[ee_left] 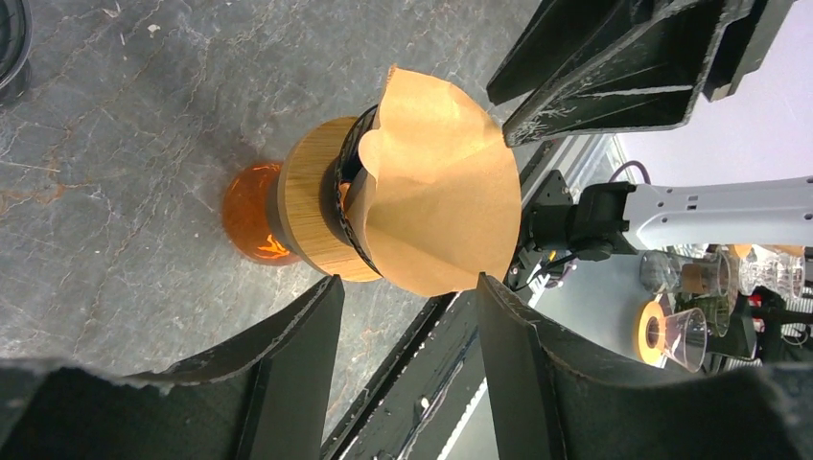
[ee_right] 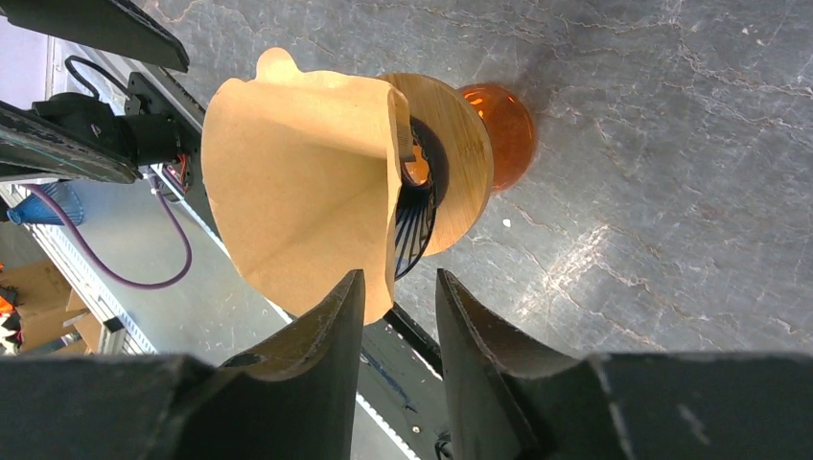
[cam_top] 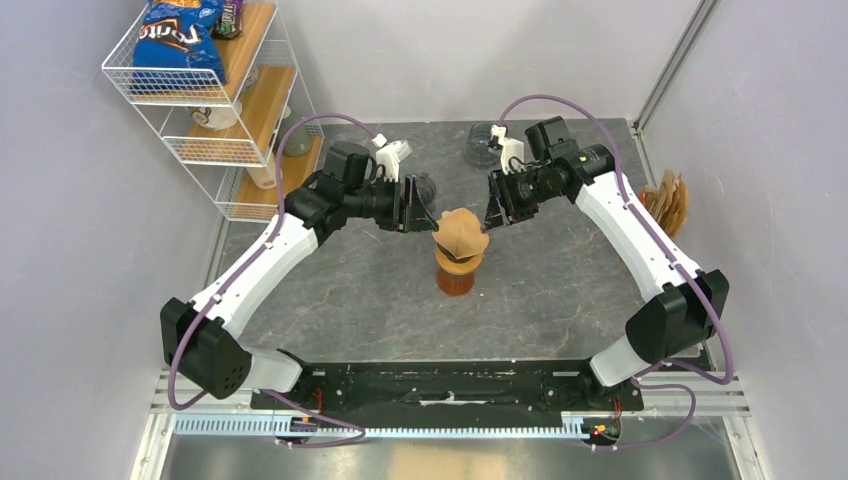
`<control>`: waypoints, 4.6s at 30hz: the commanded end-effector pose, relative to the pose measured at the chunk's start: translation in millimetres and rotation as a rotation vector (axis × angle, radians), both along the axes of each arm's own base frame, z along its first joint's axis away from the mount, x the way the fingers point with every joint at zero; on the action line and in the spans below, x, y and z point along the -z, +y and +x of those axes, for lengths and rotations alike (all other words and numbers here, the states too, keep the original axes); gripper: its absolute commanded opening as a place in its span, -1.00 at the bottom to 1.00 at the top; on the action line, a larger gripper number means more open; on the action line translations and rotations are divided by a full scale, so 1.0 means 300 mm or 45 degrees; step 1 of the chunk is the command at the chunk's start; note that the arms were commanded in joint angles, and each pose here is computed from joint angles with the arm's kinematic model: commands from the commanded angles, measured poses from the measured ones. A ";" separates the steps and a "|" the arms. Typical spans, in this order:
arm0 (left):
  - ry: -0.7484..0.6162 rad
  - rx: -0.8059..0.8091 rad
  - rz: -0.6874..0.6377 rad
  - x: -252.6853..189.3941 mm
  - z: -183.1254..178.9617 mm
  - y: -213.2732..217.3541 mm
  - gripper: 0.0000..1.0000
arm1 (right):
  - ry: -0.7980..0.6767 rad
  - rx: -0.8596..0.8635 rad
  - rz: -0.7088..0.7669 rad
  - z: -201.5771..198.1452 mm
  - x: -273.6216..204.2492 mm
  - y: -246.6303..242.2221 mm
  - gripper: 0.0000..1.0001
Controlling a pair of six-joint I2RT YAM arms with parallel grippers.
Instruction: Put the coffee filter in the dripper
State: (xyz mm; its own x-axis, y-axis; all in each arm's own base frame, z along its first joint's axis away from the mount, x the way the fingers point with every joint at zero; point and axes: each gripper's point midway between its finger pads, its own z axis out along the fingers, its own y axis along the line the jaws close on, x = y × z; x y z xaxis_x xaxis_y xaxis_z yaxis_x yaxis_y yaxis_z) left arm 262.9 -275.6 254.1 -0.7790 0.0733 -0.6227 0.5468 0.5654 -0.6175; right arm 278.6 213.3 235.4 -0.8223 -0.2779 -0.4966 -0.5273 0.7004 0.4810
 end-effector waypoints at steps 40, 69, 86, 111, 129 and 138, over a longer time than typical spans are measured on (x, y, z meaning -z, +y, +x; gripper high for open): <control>0.154 -0.020 0.019 0.162 0.049 -0.038 -0.07 | 0.040 0.009 0.027 0.030 0.096 0.028 -0.49; -0.198 -0.296 -0.259 -0.279 0.084 0.266 0.63 | -0.729 -0.357 0.177 -0.147 -0.435 0.026 0.77; -0.233 -0.832 -0.177 -0.380 0.150 0.742 0.64 | -1.099 -2.029 -0.733 -0.531 -0.015 0.428 0.64; -0.277 -0.914 -0.292 -0.490 0.179 0.933 0.74 | -0.756 -2.170 -1.713 -0.200 0.606 0.294 0.26; -0.284 -0.906 -0.311 -0.487 0.177 0.926 0.75 | -0.756 -2.194 -1.768 -0.099 0.646 0.291 0.38; -0.277 -0.910 -0.324 -0.483 0.184 0.929 0.75 | -0.706 -2.184 -1.825 0.001 0.643 0.221 0.41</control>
